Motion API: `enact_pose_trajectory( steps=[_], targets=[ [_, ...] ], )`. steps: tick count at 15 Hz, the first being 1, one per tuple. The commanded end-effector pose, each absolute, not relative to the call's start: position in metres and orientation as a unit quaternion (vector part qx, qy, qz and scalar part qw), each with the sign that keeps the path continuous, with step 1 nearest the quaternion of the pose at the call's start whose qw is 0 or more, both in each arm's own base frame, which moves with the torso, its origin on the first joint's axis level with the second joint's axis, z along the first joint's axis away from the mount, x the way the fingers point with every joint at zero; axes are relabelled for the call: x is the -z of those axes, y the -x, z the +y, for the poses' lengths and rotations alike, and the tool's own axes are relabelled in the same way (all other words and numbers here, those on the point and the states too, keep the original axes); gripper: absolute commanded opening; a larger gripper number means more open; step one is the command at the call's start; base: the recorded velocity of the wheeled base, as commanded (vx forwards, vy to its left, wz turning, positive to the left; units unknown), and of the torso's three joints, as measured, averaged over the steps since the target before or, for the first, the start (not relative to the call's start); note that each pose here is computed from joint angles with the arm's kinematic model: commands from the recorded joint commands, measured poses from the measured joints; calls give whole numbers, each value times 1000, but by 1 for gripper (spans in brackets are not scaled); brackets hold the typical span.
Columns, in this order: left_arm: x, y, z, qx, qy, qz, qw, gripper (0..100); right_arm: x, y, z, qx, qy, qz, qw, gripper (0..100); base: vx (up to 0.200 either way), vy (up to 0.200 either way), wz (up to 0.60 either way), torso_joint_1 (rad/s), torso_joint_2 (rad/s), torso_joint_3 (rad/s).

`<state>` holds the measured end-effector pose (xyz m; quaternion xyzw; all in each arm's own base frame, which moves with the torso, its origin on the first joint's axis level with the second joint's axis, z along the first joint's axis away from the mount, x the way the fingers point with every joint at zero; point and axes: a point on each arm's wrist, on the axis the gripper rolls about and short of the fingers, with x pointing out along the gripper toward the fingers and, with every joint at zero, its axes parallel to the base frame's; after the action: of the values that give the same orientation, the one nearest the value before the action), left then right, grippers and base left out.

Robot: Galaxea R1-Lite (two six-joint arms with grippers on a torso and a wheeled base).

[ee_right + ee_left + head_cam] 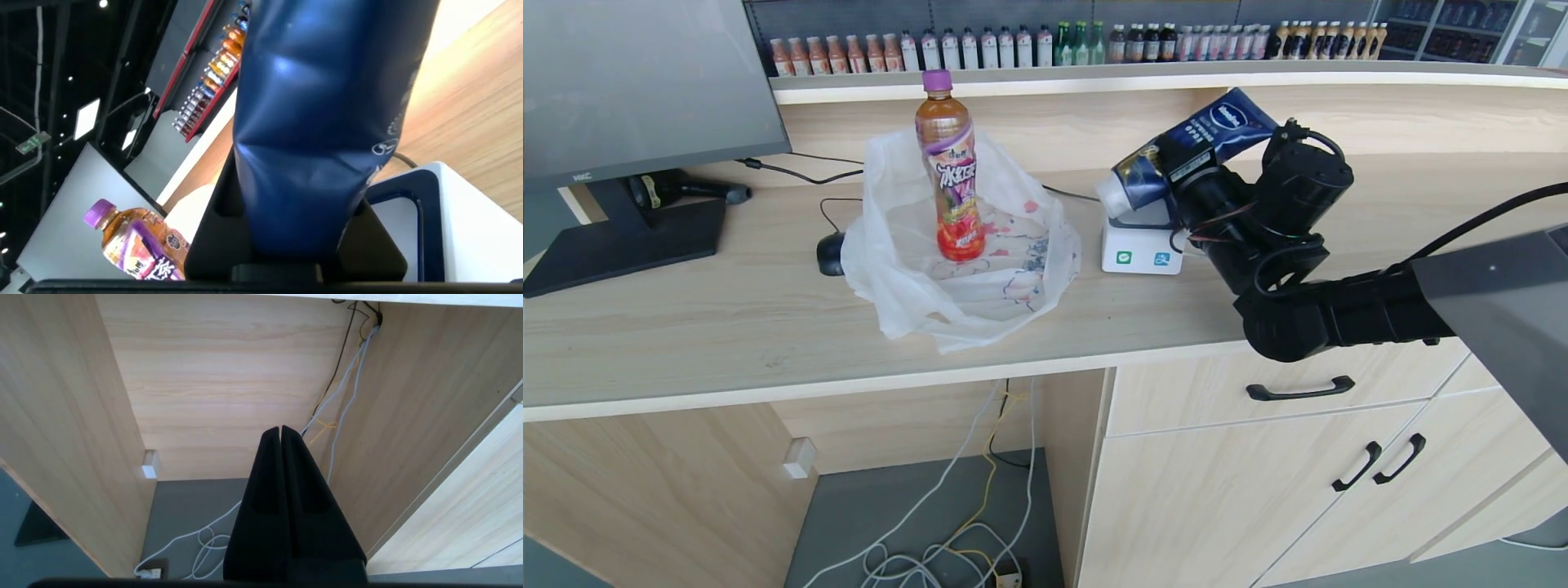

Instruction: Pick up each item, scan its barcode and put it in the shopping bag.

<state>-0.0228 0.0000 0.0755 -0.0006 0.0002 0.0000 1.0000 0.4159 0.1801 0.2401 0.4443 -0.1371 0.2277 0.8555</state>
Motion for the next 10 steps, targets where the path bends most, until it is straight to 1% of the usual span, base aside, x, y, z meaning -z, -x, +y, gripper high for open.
enact_pose_trajectory(
  steps=[1, 10],
  targets=[
    [-75, 23, 0, 0, 1, 0, 1000, 0, -238, -417, 181, -228, -444, -134, 856, 0, 0, 0, 0, 0, 0, 0],
    [-75, 23, 0, 0, 1, 0, 1000, 0, -241, -413, 185, -233, -445, -135, 854, 0, 0, 0, 0, 0, 0, 0]
  ],
)
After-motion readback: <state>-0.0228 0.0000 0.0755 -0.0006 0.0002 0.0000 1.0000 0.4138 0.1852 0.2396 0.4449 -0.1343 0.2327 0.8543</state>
